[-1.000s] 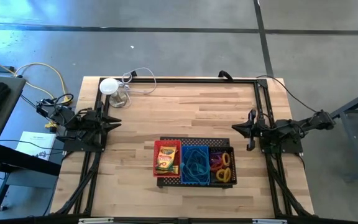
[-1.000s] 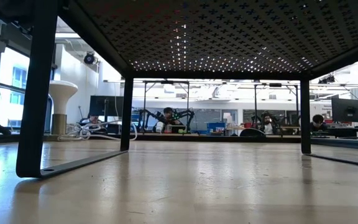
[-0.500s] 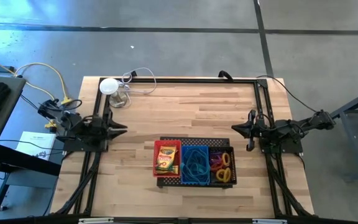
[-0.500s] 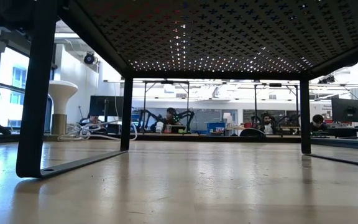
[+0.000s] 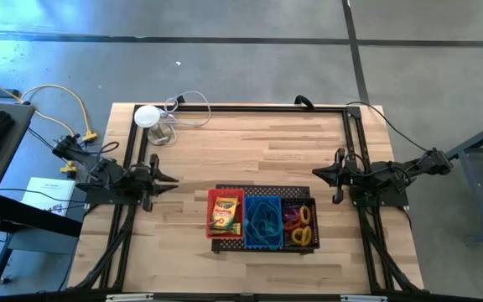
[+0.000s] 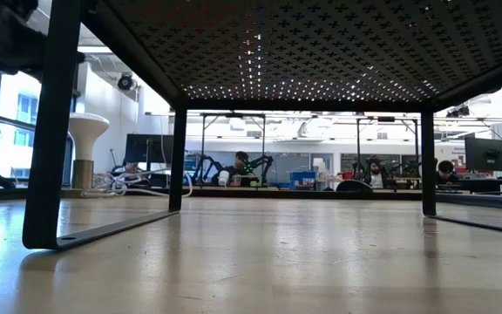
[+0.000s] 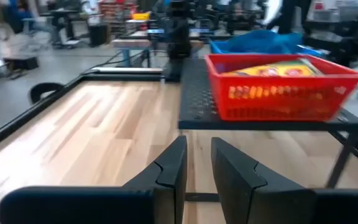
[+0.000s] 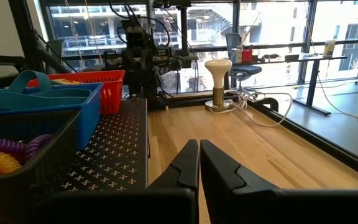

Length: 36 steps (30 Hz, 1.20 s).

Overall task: Pick & Place Office Desk Supplies
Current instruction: Return to Home Position

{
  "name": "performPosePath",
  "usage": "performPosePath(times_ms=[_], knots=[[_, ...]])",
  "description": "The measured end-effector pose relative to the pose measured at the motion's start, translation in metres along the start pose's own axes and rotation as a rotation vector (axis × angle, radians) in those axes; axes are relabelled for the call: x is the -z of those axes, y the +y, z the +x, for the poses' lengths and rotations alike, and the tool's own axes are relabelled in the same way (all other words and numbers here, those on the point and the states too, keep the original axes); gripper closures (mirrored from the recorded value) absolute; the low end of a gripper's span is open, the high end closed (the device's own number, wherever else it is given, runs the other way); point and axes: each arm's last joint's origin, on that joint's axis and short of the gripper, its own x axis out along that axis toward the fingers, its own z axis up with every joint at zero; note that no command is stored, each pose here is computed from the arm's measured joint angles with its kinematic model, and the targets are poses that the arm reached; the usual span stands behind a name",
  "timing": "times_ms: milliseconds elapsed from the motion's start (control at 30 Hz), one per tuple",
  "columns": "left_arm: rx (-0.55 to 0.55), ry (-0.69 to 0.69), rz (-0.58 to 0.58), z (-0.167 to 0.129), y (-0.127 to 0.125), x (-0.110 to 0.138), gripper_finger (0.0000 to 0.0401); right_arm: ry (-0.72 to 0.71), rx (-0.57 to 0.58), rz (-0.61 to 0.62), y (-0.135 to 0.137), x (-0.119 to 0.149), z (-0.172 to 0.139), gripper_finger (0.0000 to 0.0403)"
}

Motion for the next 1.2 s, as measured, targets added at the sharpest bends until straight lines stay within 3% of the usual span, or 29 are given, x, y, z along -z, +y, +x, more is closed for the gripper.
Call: performPosePath(times_ms=[200,333,467,700,833,1000,1200], knots=[[0.08,-0.066,0.088,0.008,-0.006,0.015,0.0335,0.0,0.0,0.0,0.0,0.0,0.0,0.0401],[0.064,-0.102,0.016,0.012,-0.006,0.022,0.0335,0.001,-0.001,0.0,0.0,0.0,0.0,0.0401],[0.08,-0.093,0.022,0.013,-0.007,0.024,0.0335,0.001,0.0,0.0,0.0,0.0,0.0,0.0401],[-0.027,-0.092,0.068,0.013,-0.004,0.024,0.0335,0.001,-0.001,0.0,0.0,0.0,0.0,0.0401],[-0.104,-0.089,0.024,0.013,-0.002,0.025,0.0335,0.001,-0.001,0.0,0.0,0.0,0.0,0.0401],[-0.107,-0.068,0.056,0.014,-0.002,0.027,0.0335,0.001,-0.001,0.0,0.0,0.0,0.0,0.0401],[-0.097,-0.047,0.007,0.016,-0.004,0.029,0.0335,0.001,0.0,0.0,0.0,0.0,0.0,0.0401]])
